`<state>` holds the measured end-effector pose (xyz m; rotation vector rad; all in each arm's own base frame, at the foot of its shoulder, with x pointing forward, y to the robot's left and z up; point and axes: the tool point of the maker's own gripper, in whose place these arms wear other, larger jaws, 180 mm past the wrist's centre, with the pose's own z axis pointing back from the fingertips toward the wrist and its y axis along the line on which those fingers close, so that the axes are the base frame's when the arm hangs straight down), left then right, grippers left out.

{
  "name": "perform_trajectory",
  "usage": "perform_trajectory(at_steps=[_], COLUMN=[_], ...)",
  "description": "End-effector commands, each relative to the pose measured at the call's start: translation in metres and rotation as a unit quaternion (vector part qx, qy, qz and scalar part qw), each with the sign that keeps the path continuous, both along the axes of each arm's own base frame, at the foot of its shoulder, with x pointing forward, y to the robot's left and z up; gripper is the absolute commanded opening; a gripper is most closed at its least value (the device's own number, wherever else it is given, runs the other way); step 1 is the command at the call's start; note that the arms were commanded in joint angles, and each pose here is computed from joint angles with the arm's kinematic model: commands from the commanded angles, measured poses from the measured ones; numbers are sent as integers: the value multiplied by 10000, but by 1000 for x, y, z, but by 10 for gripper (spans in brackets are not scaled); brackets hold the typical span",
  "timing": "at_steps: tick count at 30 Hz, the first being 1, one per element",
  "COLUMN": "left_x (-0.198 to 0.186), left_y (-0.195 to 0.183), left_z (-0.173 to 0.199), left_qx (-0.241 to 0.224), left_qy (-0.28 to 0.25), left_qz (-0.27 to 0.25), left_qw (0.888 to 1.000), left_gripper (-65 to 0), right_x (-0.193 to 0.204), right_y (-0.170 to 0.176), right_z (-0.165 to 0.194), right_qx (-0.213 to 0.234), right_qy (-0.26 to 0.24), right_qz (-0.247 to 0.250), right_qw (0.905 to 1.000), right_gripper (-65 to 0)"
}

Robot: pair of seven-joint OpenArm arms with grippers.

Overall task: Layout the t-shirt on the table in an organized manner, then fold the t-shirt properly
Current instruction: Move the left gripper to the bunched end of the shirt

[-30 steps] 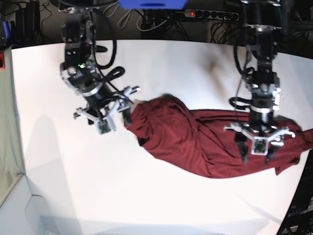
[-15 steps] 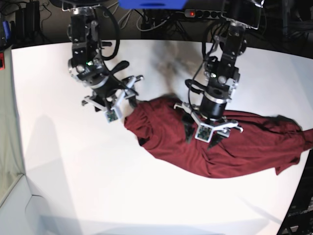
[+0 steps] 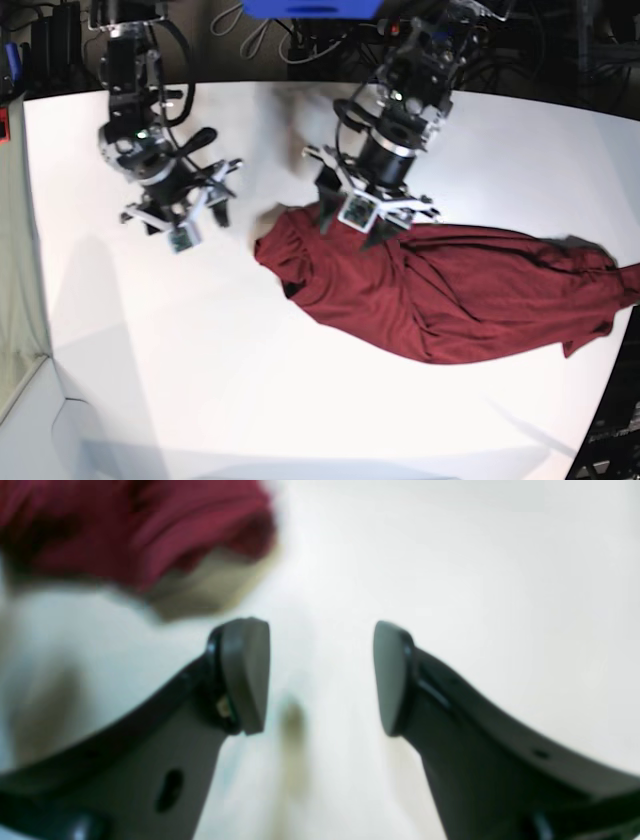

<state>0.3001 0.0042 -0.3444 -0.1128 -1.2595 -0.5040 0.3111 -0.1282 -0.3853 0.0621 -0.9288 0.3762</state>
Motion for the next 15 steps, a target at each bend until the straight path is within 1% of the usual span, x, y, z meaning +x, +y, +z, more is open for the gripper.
perform_trajectory(at_steps=[1,4,6,10,15], left_x=[3,-4,-5,-5,12], left_y=[0,0,-3,-14,-29], left_z=[12,-1,-11,-25,-36], left_qx=[-96,-102,-116,-255,-299], left_qy=[-205,-19,101,338,466], left_qz=[36,39,52,154,160], left_qw=[9997,9999,9999,9990,9983], left_gripper=[-312,-312,-312,-312,-312], right_x=[9,13,16,11,2], right_y=[-10,-37,-47,-51,-51], right_z=[14,20,23,12,1], right_qx=[18,-43,-60,-55,-38], right_qy=[-260,-344,-390,-238,-78], right_qz=[-117,-468,-590,-661,-674], right_qw=[9996,9983,9975,9975,9977], right_gripper=[-314,-314,-314,-314,-315])
